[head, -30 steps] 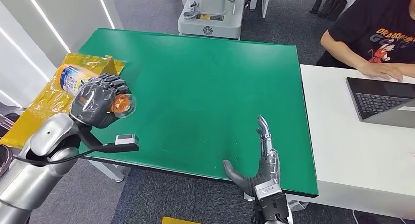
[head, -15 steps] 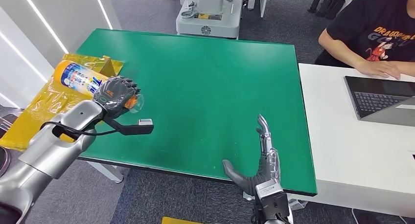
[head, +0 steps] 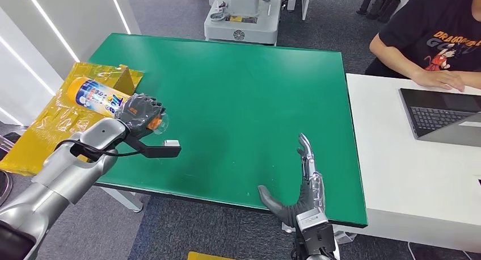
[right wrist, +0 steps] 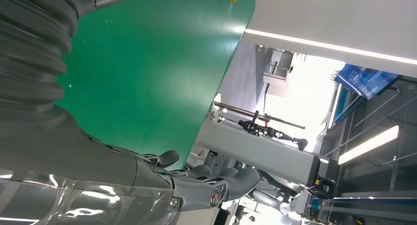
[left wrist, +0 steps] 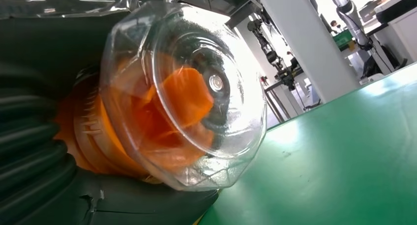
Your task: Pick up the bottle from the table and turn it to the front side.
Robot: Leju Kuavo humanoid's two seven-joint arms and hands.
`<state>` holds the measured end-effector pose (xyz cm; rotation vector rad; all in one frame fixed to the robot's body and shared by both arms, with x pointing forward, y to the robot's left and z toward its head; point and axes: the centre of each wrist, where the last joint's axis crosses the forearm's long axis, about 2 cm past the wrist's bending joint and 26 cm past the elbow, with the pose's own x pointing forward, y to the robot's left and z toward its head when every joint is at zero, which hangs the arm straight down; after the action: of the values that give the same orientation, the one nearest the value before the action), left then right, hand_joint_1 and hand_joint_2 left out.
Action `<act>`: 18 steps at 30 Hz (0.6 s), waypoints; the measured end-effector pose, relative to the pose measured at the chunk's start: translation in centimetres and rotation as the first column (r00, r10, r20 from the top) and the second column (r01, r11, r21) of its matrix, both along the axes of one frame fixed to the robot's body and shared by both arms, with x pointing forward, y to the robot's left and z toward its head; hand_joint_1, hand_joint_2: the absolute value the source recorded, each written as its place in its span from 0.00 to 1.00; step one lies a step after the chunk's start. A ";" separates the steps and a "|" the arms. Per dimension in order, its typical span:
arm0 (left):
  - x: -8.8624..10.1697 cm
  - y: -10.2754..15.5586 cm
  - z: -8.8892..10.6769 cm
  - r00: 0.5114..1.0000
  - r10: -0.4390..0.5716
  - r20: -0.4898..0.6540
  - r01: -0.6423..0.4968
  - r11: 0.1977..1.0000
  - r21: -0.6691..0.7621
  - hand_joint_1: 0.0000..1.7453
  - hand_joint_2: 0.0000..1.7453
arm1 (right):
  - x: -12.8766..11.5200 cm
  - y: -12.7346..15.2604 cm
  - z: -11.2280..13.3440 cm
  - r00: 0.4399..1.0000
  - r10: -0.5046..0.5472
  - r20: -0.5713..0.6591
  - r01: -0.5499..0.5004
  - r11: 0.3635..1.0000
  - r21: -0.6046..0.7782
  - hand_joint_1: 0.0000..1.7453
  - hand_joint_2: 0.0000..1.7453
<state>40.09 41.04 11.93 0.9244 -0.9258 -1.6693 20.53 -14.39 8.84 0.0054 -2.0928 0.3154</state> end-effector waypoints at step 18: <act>-1.9 2.5 -2.2 0.983 0.150 -0.107 -0.139 0.985 0.103 1.00 1.00 | 0.0 0.1 0.0 1.000 -0.007 -0.008 0.007 1.000 0.002 0.00 1.00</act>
<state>38.23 43.54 9.74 0.9273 -0.6908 -1.6348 20.55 -14.33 8.86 0.0007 -2.0850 0.3089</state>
